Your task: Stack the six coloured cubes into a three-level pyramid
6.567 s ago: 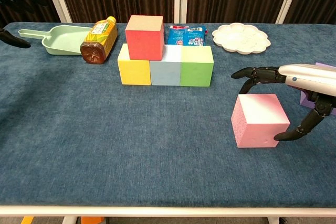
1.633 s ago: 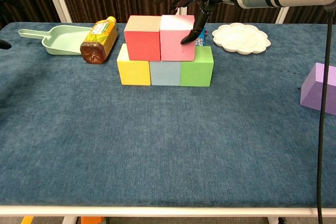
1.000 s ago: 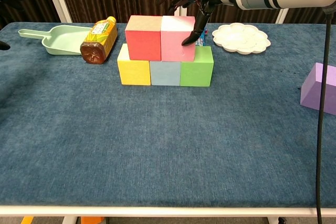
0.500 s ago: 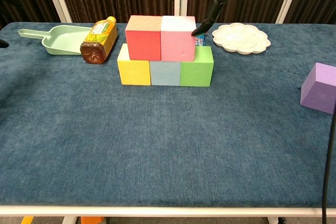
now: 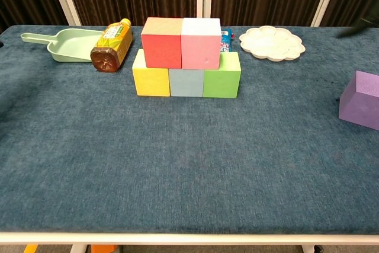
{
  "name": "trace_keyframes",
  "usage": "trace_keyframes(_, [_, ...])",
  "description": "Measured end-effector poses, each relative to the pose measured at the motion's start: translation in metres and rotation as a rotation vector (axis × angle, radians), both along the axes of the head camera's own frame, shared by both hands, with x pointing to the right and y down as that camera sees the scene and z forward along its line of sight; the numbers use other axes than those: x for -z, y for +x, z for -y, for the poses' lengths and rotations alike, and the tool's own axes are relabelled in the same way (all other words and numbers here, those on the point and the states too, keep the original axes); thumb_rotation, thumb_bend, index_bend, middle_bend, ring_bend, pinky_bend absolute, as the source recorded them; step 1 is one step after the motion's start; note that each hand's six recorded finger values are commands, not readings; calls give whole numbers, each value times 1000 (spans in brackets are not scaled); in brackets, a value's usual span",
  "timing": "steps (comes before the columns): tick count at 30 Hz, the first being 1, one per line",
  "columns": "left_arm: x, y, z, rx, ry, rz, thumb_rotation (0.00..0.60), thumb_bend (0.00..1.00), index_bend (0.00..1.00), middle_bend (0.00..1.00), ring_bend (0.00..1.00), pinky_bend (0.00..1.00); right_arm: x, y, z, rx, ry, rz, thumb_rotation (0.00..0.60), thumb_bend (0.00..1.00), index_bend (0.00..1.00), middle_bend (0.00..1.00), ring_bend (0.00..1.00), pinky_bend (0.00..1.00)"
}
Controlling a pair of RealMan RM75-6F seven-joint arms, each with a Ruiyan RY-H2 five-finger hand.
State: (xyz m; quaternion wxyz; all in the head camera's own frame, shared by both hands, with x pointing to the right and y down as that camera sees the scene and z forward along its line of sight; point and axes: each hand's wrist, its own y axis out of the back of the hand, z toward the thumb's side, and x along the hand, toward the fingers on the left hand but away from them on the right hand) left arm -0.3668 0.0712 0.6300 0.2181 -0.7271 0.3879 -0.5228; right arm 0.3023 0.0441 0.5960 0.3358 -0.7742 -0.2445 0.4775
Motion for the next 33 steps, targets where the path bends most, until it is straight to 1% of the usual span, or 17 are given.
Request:
trace_keyframes(3, [0, 0, -3, -1, -6, 1, 600, 113, 0, 68, 131, 136, -3, 26, -17, -45, -12, -37, 600, 55, 0, 187, 0, 0])
trace_keyframes(6, [-2, 1, -6, -5, -12, 2, 600, 112, 0, 68, 131, 136, -10, 43, -27, -110, -31, -64, 600, 6, 0, 188, 0, 0])
trace_keyframes(12, [-6, 5, -10, -17, -30, -3, 600, 113, 0, 68, 131, 137, -33, 70, -50, -263, -109, -104, 600, 0, 0, 187, 0, 0])
trace_keyframes(17, [-8, 5, -14, -22, -42, -8, 600, 113, 0, 68, 131, 136, -54, 77, -67, -323, -154, -126, 600, 0, 0, 186, 0, 0])
trace_keyframes(22, [-9, 5, -16, -17, -48, -22, 600, 113, 0, 68, 131, 136, -71, 85, -73, -363, -166, -141, 600, 0, 0, 186, 0, 0])
trace_keyframes(28, [-9, 2, -16, -6, -47, -34, 600, 112, 0, 68, 131, 136, -86, 90, -70, -393, -156, -150, 600, 4, 0, 188, 0, 0])
trace_keyframes(30, [-9, 2, -16, -3, -48, -36, 600, 113, 0, 68, 131, 136, -91, 89, -69, -403, -155, -138, 600, 31, 0, 202, 0, 0])
trace_keyframes(33, [-10, 1, -16, 2, -50, -38, 600, 111, 0, 68, 131, 136, -97, 87, -69, -398, -149, -125, 600, 139, 0, 267, 0, 0])
